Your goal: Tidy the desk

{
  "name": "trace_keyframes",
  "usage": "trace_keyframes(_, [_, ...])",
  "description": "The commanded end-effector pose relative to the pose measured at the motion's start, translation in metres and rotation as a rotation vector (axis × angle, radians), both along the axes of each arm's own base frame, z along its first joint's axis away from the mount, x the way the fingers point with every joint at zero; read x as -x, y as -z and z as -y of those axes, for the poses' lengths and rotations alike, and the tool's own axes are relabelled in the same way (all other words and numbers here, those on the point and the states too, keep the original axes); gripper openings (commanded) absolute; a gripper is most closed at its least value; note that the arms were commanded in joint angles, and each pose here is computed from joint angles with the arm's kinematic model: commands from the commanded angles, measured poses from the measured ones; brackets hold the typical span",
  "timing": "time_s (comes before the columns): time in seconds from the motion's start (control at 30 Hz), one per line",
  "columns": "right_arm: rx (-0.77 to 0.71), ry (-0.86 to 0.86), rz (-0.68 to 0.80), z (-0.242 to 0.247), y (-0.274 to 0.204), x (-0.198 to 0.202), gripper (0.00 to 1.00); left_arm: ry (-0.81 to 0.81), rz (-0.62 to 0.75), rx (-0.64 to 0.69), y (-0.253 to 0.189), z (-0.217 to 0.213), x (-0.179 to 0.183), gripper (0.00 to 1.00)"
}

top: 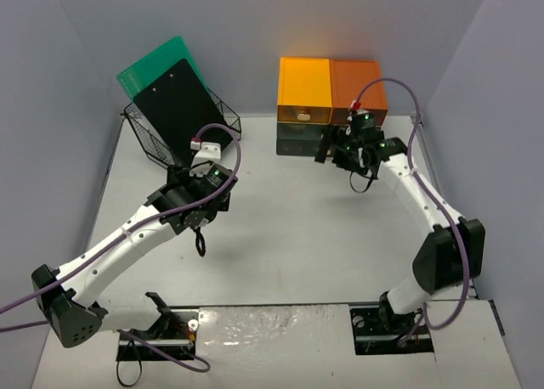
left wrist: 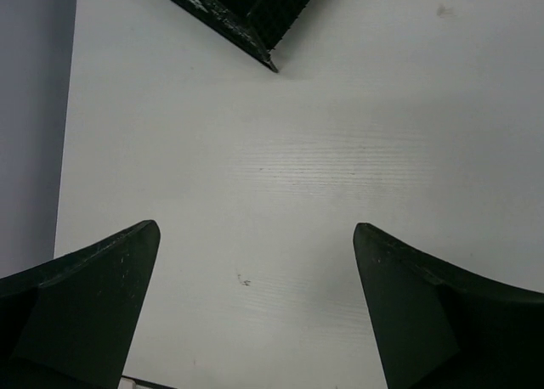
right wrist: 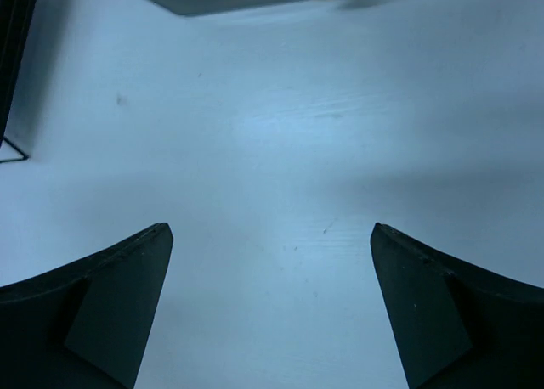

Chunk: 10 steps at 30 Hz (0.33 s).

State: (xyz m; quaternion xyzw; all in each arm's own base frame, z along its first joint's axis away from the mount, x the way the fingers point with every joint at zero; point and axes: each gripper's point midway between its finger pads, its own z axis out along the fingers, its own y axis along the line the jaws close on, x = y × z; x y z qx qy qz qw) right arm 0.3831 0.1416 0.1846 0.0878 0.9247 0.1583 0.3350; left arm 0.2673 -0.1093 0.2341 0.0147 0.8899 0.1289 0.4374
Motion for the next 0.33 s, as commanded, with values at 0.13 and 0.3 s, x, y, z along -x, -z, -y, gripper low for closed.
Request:
trace_keyframes(0.13, [-0.055,0.039,0.122,-0.012,-0.036,0.065,1.0,-0.034,-0.02,0.013,0.008,-0.009,-0.015,0.97])
trace_keyframes(0.3, [-0.015,0.071,0.119,-0.005,-0.021,0.081,1.0,-0.075,-0.041,0.013,0.018,-0.019,-0.018,0.97])
